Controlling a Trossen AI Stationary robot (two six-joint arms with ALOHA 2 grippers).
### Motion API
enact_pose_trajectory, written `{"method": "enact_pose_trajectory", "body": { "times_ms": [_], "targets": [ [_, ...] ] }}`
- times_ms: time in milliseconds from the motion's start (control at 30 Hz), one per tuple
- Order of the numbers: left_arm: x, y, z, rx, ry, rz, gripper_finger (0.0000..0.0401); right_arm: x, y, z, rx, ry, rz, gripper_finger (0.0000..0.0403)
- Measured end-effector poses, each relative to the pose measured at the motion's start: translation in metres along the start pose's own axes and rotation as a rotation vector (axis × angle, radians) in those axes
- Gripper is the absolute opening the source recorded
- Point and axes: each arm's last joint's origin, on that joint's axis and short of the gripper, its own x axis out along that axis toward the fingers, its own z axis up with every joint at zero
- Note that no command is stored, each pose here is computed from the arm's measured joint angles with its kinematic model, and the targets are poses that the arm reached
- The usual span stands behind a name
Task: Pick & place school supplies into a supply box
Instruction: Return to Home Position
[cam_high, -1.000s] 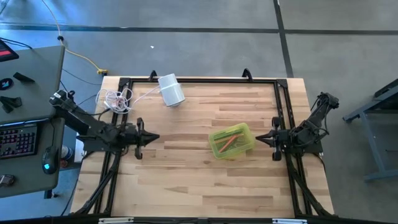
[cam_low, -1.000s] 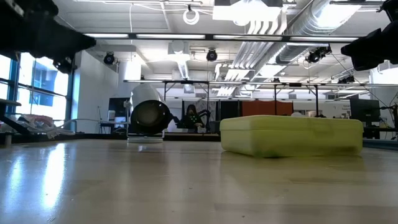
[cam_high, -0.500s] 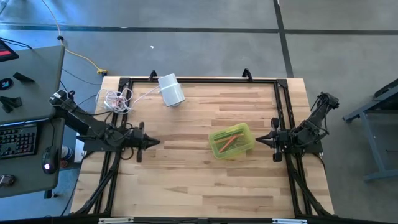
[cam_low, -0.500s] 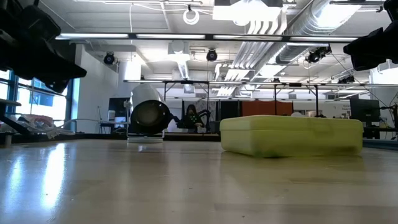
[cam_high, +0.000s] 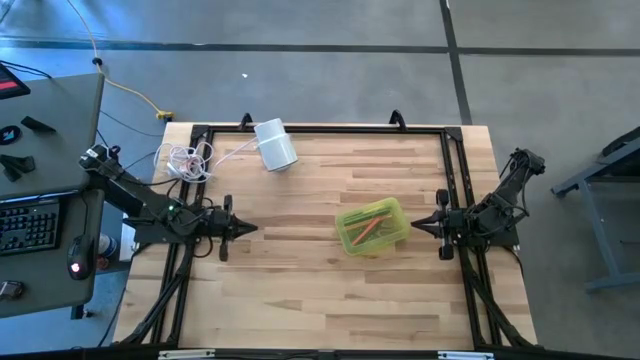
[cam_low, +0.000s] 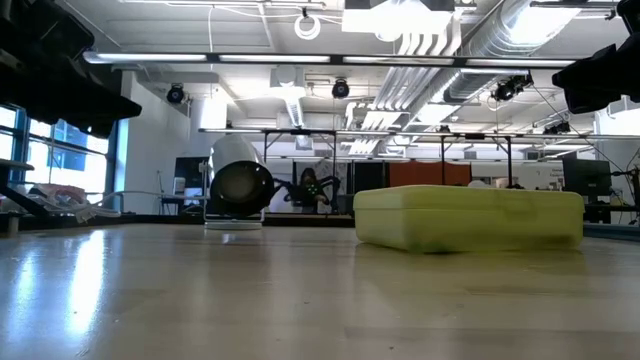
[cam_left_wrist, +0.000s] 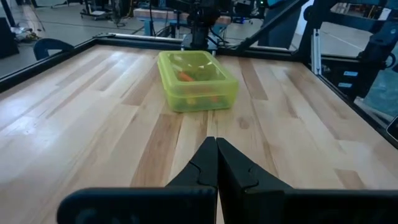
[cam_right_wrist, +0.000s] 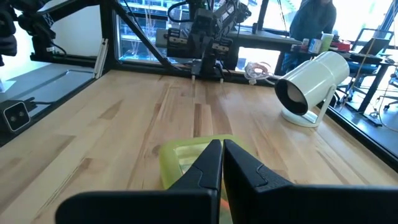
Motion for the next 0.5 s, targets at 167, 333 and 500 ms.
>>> {"method": "enact_pose_trajectory", "body": {
  "times_ms": [167,333,500],
  "targets": [
    [0.0,0.0,-0.0001,-0.001,0.001,0.0,0.0028,0.0,0.0,0.0001,0.0,0.0,0.0,0.0],
    [0.0,-0.0008,-0.0007,0.0,0.01,-0.032,0.0028,0.0,0.0,0.0002,0.0,0.0,0.0,0.0],
    [-0.0003,-0.0041,-0.0017,0.001,0.038,-0.147,0.0028,-0.0001,-0.0001,0.0002,0.001,-0.001,0.0,0.0]
  ]
}}
